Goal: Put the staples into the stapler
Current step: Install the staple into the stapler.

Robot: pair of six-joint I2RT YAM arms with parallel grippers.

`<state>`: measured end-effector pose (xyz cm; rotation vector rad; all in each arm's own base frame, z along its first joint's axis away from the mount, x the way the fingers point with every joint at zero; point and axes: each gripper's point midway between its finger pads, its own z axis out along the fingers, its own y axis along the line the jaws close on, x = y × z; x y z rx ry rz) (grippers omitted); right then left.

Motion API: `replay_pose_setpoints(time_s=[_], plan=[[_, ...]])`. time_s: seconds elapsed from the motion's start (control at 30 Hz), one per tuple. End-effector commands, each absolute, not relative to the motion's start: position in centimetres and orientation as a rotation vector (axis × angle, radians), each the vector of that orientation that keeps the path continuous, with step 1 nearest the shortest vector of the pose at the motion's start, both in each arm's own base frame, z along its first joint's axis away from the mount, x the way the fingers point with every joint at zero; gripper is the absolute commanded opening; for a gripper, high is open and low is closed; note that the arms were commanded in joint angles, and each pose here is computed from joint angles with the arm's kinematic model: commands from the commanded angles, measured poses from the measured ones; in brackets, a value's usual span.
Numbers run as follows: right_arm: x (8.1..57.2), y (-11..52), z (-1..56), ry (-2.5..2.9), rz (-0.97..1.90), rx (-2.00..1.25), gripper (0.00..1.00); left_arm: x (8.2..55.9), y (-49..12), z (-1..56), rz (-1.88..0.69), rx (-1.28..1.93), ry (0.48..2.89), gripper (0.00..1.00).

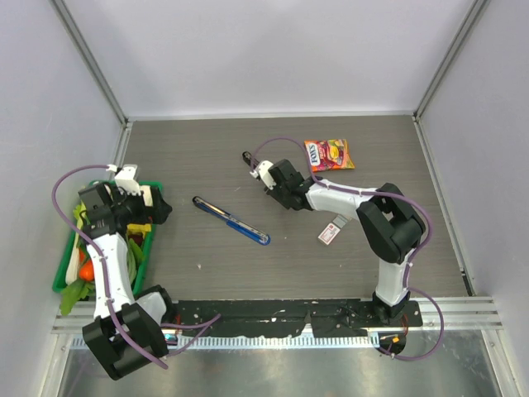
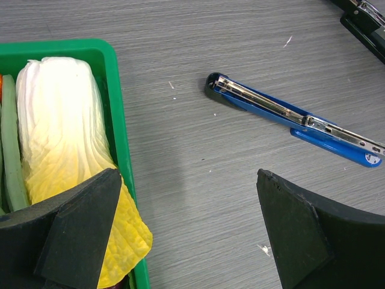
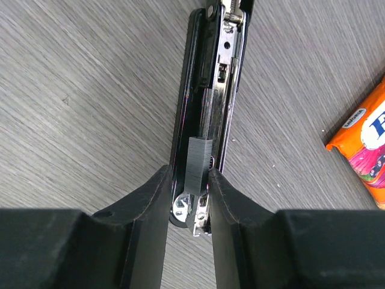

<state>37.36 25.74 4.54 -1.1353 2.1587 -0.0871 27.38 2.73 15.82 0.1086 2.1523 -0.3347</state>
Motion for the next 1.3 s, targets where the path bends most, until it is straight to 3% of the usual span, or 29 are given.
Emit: replay_pose_setpoints(time_s=[0.0,0.47,0.87,1.27], plan=[[38.1,26.1,5.5,2.139,-0.107,-1.122,0.36,27.4,2.6,16.3,-0.344,0.124,2.132,1.00],[38.4,26.2,6.5,2.077,-0.161,-1.115,0.23,27.5,2.7,16.2,-0.345,0.120,2.133,1.00],[38.4,26.5,8.5,2.035,-0.154,-1.098,0.24,27.4,2.7,16.1,-0.345,0.116,2.137,1.00],[37.9,25.5,11.1,2.184,0.181,-1.051,0.25,27.5,2.9,16.1,-0.342,0.111,2.137,1.00]])
